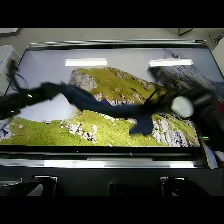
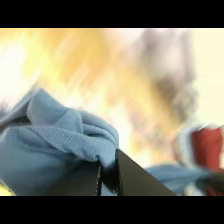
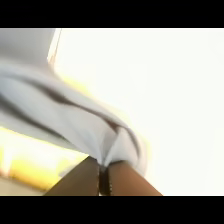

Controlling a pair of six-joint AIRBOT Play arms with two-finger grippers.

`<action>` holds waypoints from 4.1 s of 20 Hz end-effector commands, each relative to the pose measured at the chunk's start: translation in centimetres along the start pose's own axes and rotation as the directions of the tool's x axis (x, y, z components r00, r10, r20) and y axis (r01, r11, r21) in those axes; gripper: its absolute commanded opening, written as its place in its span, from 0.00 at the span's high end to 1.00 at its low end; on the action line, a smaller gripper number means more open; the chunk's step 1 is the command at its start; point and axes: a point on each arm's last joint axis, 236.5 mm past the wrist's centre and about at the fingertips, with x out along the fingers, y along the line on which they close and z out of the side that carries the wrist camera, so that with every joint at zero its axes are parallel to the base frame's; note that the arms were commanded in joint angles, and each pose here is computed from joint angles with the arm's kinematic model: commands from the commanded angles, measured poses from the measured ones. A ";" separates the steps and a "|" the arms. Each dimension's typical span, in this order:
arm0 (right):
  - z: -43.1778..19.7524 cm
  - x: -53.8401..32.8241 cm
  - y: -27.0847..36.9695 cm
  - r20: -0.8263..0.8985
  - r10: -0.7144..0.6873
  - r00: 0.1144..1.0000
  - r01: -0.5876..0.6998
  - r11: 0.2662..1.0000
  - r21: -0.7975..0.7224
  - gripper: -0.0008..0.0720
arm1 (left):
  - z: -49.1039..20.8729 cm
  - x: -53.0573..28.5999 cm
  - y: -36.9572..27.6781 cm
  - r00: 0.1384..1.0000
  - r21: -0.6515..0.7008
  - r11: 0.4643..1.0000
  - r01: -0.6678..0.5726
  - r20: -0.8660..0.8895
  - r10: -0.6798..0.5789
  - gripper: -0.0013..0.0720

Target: Fold the clothes and pants, and hang the long-sleeved shirts on hangers.

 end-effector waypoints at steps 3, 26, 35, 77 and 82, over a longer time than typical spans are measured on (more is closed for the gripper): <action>14.8 -28.7 -6.7 0.717 -0.189 0.671 0.118 0.982 0.148 0.94 | 10.0 -17.9 -23.0 0.831 0.453 0.884 0.115 0.444 -0.335 0.94; 7.0 11.9 -0.8 0.269 -0.088 0.959 0.052 0.989 0.136 0.94 | 0.0 3.4 14.0 0.942 0.019 0.942 -0.334 0.035 0.334 0.94; 0.8 21.2 1.8 0.018 -0.008 1.000 -0.004 0.815 0.579 0.78 | -11.0 9.0 20.2 0.908 -0.258 0.906 -0.336 -0.344 0.238 0.71; 8.2 1.2 -9.6 0.168 0.037 0.985 -0.088 0.947 0.308 0.94 | 7.2 -6.9 -1.0 0.989 0.274 0.958 -0.081 0.141 0.044 0.94; 16.1 -30.3 -9.9 0.817 -0.123 0.564 -0.001 0.989 0.150 0.94 | 13.2 -21.2 -23.1 0.796 0.590 0.803 -0.078 0.522 -0.306 0.94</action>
